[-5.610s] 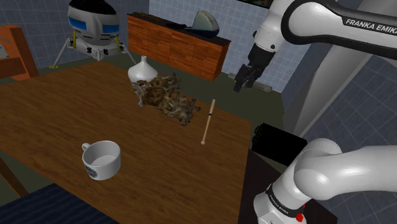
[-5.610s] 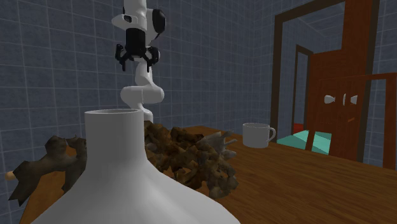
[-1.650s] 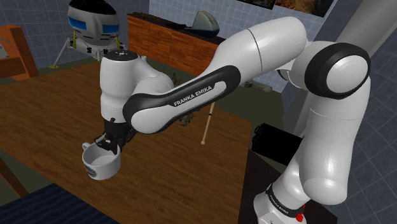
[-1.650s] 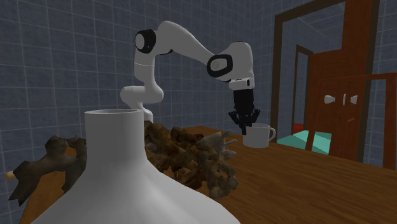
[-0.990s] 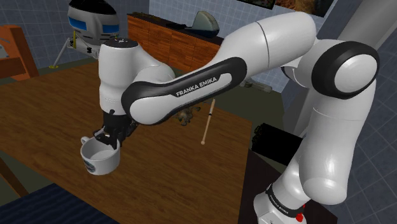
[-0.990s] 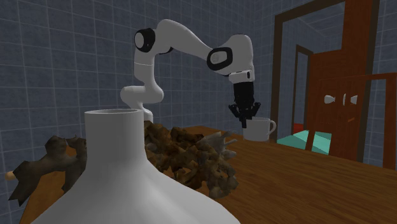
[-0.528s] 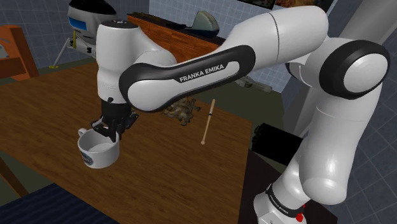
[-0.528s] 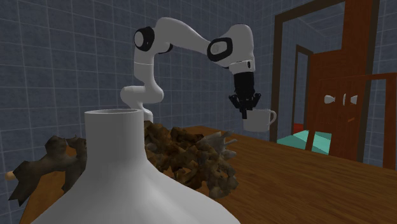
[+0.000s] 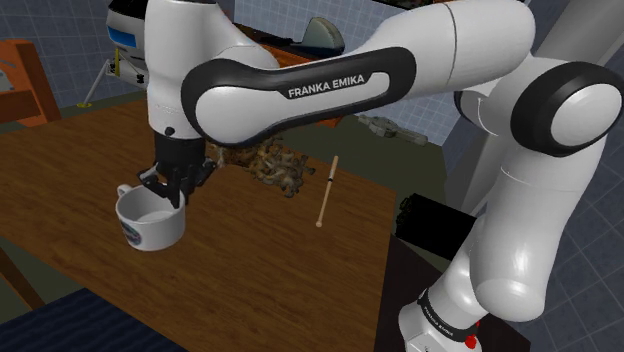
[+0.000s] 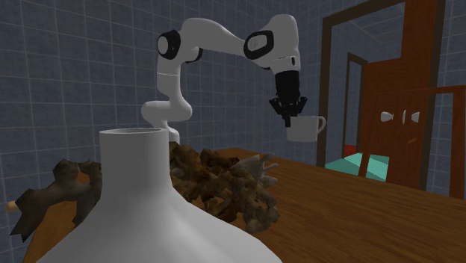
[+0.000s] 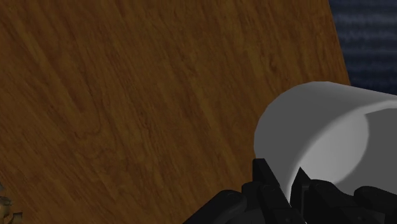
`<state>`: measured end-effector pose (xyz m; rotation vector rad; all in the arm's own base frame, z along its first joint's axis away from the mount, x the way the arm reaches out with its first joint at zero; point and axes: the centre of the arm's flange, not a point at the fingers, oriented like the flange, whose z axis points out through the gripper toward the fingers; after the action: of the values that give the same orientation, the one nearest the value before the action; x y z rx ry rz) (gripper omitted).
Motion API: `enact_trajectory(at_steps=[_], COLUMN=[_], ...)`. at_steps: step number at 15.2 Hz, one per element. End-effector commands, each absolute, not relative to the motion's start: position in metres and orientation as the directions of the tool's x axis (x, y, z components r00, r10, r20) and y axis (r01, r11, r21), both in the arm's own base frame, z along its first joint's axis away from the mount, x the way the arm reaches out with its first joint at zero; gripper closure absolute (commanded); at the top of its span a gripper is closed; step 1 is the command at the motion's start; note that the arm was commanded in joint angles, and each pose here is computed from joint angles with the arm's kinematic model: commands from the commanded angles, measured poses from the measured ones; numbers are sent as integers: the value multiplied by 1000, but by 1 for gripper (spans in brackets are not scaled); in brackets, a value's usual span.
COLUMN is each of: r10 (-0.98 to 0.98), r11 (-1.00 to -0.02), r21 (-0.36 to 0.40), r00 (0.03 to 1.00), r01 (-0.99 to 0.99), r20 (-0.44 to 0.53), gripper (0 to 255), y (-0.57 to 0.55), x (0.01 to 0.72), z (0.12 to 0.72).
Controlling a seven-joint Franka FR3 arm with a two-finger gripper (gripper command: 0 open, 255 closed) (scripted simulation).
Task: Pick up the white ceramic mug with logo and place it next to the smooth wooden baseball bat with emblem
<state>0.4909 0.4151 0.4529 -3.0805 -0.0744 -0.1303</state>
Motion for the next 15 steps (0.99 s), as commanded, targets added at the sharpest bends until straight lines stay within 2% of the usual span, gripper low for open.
enact_trajectory(at_steps=[1, 8, 15], r10=[46, 46, 46], r11=[-997, -997, -997], r21=[-55, -55, -55], r00=[995, 995, 995], r01=[51, 51, 51], r20=[86, 86, 86], gripper=[255, 255, 255], y=[414, 414, 330], x=[490, 490, 451], z=[463, 498, 498])
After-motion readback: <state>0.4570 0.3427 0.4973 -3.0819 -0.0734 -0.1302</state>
